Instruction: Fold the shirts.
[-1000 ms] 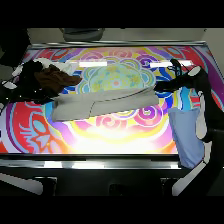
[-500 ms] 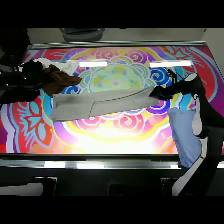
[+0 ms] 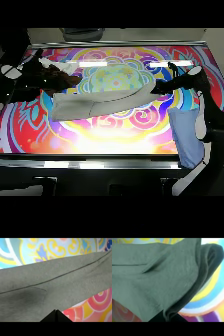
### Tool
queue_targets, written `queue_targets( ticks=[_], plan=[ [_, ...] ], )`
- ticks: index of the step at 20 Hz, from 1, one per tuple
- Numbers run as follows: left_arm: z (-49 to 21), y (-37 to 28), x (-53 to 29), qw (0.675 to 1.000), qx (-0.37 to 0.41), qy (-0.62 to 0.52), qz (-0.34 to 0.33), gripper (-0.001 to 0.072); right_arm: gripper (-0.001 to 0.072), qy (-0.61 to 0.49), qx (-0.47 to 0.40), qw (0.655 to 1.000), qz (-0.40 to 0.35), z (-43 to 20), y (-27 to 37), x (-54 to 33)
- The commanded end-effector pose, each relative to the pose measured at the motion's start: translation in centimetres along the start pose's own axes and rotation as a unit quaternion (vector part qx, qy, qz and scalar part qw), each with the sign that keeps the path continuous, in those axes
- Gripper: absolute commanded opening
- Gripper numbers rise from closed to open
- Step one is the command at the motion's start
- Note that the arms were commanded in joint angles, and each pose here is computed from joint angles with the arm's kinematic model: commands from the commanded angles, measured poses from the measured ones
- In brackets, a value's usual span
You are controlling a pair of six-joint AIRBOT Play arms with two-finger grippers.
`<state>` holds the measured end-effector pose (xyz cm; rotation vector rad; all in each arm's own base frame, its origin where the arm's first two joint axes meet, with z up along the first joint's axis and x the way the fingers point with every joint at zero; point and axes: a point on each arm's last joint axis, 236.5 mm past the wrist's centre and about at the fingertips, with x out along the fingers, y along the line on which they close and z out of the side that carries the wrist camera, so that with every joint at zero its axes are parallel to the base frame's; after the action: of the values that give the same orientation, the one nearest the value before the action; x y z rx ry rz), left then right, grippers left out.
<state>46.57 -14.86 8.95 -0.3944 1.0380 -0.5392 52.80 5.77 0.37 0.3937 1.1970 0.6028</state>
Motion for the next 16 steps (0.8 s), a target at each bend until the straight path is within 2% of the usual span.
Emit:
queue_targets(
  ticks=[1,7,16],
  plan=[
    [-3.6,-4.7,6.2,0.998,-0.040,0.025,-0.052,0.0026,0.0043,-0.039,-0.090,0.995,-0.004,1.1,7.0,-6.2],
    [-6.3,-11.5,15.5,0.984,-0.128,0.031,-0.123,0.0024,0.0044,-0.053,-0.185,0.980,-0.047,-1.7,15.2,-13.9],
    [-13.8,-20.4,24.5,0.940,-0.184,0.177,-0.225,0.0023,0.0045,-0.042,-0.244,0.966,-0.070,-4.6,18.3,-17.2]
  ],
)
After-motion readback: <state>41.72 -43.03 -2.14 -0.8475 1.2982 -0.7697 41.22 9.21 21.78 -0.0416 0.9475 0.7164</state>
